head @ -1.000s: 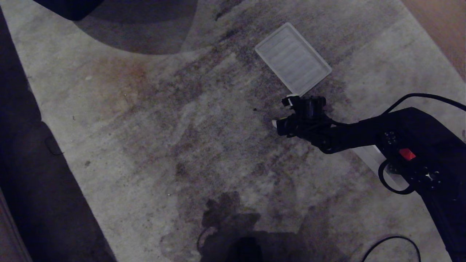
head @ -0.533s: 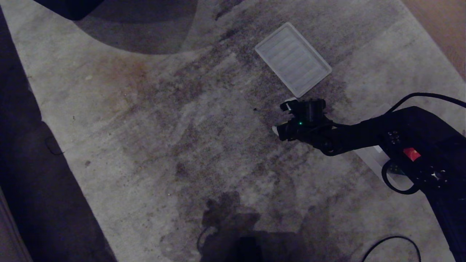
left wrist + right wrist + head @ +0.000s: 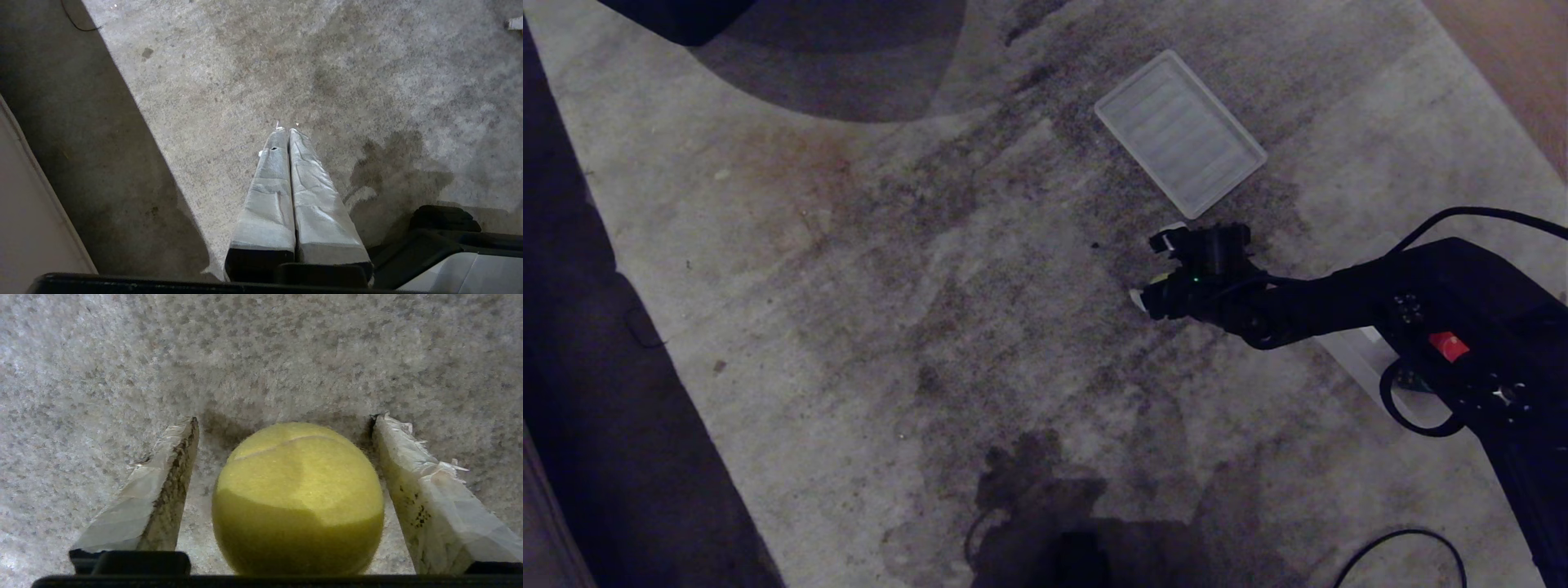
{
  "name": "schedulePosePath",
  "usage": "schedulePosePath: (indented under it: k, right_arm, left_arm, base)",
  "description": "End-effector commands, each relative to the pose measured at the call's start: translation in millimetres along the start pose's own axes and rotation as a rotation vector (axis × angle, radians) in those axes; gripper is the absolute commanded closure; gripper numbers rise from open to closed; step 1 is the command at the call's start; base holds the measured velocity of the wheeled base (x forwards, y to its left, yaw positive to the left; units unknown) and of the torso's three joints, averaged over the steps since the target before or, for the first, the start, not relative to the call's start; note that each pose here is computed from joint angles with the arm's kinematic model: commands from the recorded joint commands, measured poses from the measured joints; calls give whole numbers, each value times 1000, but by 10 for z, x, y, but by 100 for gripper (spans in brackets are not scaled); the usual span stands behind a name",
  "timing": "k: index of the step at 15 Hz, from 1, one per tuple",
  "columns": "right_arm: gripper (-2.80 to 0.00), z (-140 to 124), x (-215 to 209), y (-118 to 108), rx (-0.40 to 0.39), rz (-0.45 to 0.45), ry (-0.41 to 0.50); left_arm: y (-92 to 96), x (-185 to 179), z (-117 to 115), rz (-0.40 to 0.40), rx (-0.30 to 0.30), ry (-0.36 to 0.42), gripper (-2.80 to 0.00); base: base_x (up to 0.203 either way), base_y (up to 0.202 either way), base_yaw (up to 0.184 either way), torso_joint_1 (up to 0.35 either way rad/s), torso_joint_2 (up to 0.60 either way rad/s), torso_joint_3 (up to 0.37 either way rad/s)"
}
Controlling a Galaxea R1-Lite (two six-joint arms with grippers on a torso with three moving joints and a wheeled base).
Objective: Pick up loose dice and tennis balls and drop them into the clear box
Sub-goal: Pick up the ball on the floor, then put the ball in the box
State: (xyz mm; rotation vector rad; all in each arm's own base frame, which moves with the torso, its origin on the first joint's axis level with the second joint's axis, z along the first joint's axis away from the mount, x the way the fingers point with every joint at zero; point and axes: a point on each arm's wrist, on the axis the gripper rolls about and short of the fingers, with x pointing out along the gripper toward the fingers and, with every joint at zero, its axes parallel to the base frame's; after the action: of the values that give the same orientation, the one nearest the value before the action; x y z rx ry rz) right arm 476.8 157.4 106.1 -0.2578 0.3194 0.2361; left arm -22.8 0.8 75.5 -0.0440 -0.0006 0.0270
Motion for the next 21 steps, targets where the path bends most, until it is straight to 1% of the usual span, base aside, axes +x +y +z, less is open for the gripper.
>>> schedulePosePath:
  k: [1,2,6,9,12,14,15,18,19,20,21]
  right_arm:
    - [-104,-45,32,-7,2,-13,12]
    - [0,-58,40,-6,2,-19,14]
    - [0,-74,50,-19,1,-27,19]
    - [0,-27,-26,-33,1,-76,26]
    - [0,149,-410,-91,1,-82,25]
    - [0,289,-825,-162,3,-84,20]
    - [0,355,-1099,-212,5,-85,19]
    - [0,484,-2133,-437,36,-111,0]
    - [0,464,-2540,-517,56,-125,-8]
    - [0,388,-2907,-584,74,-143,-7]
    - [0,259,-3285,-639,92,-167,-3]
  left_arm:
    - [0,2,-4,1,0,3,0]
    - [0,2,-4,1,0,3,0]
    - [0,2,-4,1,0,3,0]
    - [0,2,-4,1,0,3,0]
    - [0,2,-4,1,0,3,0]
    - [0,2,-4,1,0,3,0]
    - [0,2,-4,1,0,3,0]
    - [0,2,-4,1,0,3,0]
    - [0,2,-4,1,0,3,0]
    - [0,2,-4,1,0,3,0]
    - [0,2,-4,1,0,3,0]
  base:
    - [0,0,0,0,0,0]
    - [0,0,0,0,0,0]
    - [0,0,0,0,0,0]
    - [0,0,0,0,0,0]
    - [0,0,0,0,0,0]
    - [0,0,0,0,0,0]
    - [0,0,0,0,0,0]
    - [0,0,0,0,0,0]
    - [0,0,0,0,0,0]
    - [0,0,0,0,0,0]
    - [0,0,0,0,0,0]
